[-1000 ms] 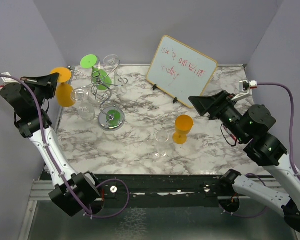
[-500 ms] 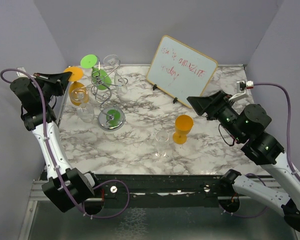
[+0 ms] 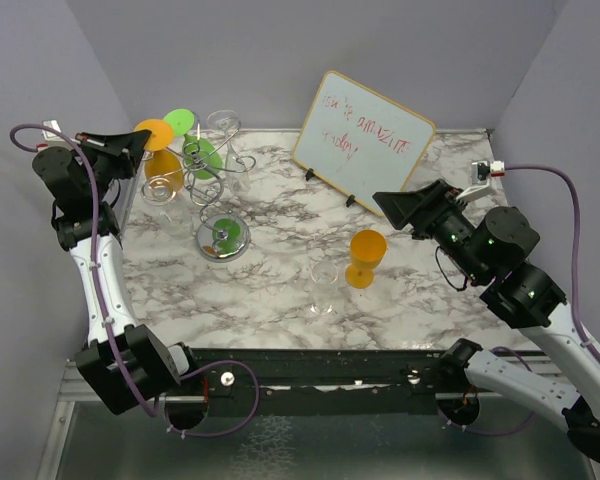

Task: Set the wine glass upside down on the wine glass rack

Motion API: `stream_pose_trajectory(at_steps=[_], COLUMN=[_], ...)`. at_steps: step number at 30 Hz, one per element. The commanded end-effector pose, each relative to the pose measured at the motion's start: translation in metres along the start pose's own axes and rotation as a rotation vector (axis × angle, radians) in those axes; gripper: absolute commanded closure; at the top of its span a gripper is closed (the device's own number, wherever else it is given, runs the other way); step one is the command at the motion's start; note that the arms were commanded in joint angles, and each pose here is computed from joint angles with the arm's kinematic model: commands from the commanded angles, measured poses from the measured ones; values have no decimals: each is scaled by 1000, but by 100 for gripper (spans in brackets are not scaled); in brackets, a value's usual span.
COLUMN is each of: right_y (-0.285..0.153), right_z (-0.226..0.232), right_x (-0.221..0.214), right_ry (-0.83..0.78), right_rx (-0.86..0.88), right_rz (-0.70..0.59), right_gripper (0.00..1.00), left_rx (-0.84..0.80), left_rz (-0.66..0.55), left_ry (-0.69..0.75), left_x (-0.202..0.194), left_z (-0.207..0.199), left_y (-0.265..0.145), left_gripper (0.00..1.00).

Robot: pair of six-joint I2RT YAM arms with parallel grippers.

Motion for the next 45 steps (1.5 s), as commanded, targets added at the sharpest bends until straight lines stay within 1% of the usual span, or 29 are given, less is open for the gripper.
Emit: stream_pose_trajectory(at_steps=[1, 7, 12, 16, 26, 35, 45], right_y=[-1, -3, -1, 1, 2, -1, -2], right_z=[0, 0, 2, 5, 2, 2, 1], right_x=[3, 6, 5, 4, 0, 1, 0], right_ry=[-8, -13, -19, -17, -10, -16, -13], right_rx=[-3, -1, 21, 46, 41, 41, 35], right_rz=[-27, -42, -37, -34, -21, -24, -23], right_gripper=[26, 26, 28, 29, 29, 29, 29], left_rx=[-32, 14, 36, 55, 106, 131, 137], left_rz=[-99, -170, -193, -189, -182, -197, -147], left_ry=[68, 75, 87, 87, 64, 72, 60], left_x=[10, 16, 18, 15, 7, 7, -4], left_z=[-1, 11, 18, 25, 36, 33, 34], left_y=[8, 12, 12, 10, 4, -1, -9], left_gripper=[100, 100, 100, 100, 100, 100, 100])
Point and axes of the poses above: each gripper's point midway between its finger pads, its own y axis out along the fingers, its own z axis along the line the jaws close on, x = y × z, the point moved 8 cm from there along -y, back along the fingers, and after that the axes turned 2 degrees about -y, right-handed, at the moved point
